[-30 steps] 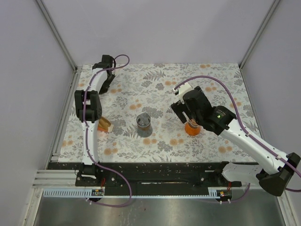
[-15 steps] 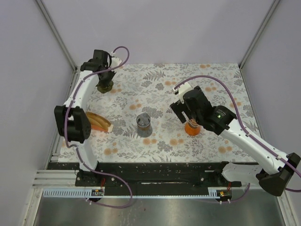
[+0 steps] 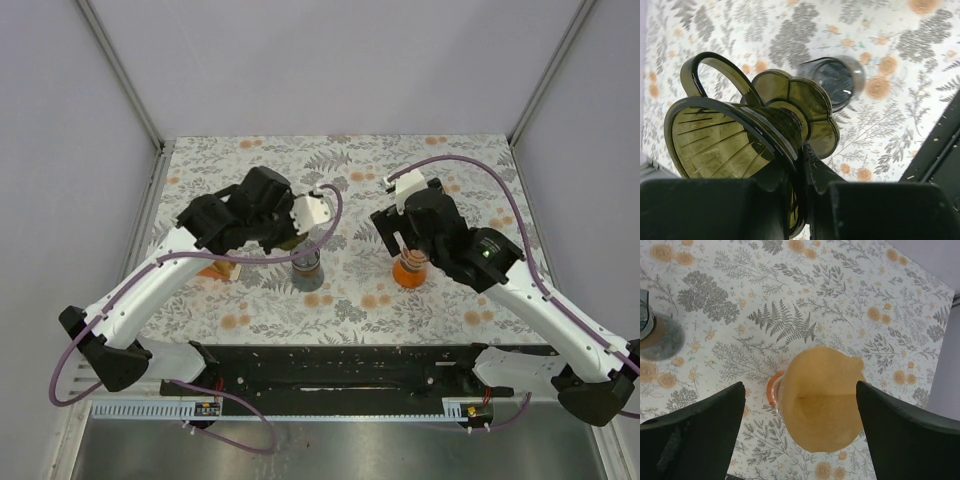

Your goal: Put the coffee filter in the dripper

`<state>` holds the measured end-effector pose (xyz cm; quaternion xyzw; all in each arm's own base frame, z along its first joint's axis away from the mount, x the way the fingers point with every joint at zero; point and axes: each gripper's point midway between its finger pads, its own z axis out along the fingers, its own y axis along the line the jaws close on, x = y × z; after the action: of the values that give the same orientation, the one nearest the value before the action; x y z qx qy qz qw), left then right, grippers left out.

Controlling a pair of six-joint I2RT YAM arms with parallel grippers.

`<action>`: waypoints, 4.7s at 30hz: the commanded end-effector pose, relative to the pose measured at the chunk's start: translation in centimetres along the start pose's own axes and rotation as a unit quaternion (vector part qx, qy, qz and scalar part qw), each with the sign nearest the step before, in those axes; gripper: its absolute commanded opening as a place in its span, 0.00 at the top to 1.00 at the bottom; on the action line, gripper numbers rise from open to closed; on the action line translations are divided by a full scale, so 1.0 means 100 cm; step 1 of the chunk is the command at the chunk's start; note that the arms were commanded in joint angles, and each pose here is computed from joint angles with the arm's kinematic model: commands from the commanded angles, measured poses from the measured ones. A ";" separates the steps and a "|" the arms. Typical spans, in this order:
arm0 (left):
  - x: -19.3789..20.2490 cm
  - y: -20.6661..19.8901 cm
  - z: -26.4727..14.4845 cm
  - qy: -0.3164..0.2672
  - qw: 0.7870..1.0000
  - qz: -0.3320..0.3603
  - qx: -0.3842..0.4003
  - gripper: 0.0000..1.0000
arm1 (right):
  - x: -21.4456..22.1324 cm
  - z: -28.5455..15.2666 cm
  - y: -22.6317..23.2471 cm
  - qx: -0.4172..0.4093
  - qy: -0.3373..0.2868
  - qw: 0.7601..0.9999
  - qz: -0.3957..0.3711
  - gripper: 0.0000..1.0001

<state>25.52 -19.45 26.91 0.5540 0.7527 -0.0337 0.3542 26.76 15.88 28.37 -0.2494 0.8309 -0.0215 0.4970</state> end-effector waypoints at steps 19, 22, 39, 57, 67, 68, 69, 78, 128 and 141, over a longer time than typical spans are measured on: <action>-0.009 -0.054 0.064 0.048 0.995 0.091 -0.015 1.00 | -0.012 -0.032 -0.032 0.051 -0.039 0.997 0.051 0.01; -0.009 -0.058 0.068 0.048 0.994 0.093 -0.005 1.00 | -0.011 -0.029 -0.030 0.050 -0.034 0.997 0.046 0.01; 0.013 -0.062 0.089 0.085 0.991 0.106 -0.011 0.96 | -0.005 -0.022 -0.024 0.039 -0.027 0.998 0.031 0.00; -0.026 -0.049 0.026 -0.006 0.997 0.078 -0.016 0.13 | -0.007 -0.021 -0.018 0.026 -0.028 0.999 0.034 0.01; -0.001 0.003 -0.050 -0.044 0.995 -0.040 -0.085 0.02 | -0.016 -0.022 -0.007 -0.012 -0.037 0.999 0.035 0.01; 0.011 0.013 -0.054 -0.034 0.993 -0.060 -0.101 0.02 | -0.020 -0.022 -0.004 -0.019 -0.040 0.998 0.036 0.01; 0.022 0.021 -0.059 -0.027 0.990 -0.078 -0.115 0.02 | -0.024 -0.023 -0.002 -0.026 -0.043 0.998 0.037 0.01; 0.126 0.058 -0.059 0.077 0.965 -0.199 -0.153 0.41 | -0.040 -0.015 0.021 -0.081 -0.057 0.995 0.031 0.04; 0.241 0.045 0.043 0.215 0.964 0.054 0.148 0.72 | 0.006 -0.001 0.029 -0.089 -0.021 0.996 -0.024 0.00; 0.259 0.047 0.046 0.256 0.954 0.053 0.149 0.71 | 0.005 -0.001 0.032 -0.095 -0.020 0.995 -0.018 0.01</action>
<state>27.61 0.79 10.76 0.6281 0.7748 0.0071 0.0717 25.05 18.01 25.91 -0.3189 0.8219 0.0382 0.4705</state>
